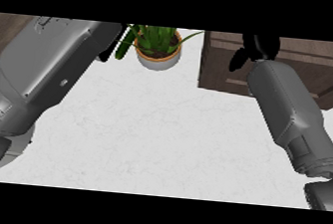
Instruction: Pick up the can, place it into the drawer and close the drawer
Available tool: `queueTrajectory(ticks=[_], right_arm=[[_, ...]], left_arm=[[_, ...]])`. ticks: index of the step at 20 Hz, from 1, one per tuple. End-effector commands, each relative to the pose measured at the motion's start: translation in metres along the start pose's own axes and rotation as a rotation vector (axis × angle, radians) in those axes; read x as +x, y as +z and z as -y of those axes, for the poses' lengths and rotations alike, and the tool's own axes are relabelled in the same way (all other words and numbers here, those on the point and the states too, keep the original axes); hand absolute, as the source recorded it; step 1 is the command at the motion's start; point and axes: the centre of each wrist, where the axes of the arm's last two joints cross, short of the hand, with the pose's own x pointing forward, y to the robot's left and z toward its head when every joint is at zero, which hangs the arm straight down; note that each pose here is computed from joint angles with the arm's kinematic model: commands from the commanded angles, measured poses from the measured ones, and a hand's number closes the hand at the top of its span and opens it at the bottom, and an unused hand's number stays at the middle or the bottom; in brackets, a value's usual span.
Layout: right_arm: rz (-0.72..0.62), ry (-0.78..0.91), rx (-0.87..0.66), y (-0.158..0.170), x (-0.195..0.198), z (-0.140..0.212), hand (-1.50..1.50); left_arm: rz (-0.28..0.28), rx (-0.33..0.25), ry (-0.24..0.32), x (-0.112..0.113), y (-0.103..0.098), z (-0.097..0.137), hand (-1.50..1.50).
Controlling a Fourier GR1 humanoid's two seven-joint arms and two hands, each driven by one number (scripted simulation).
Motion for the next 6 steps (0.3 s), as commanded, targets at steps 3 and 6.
queueTrajectory(ticks=[3,6], right_arm=[[0.006,-0.180,-0.140,-0.029,0.024,0.027,-1.50],[0.017,-0.194,-0.155,-0.028,0.015,0.029,-1.50]], left_arm=[[-0.003,-0.029,0.006,-0.007,0.011,-0.004,-1.50],[-0.008,-0.021,0.007,-0.014,0.011,-0.028,-1.50]])
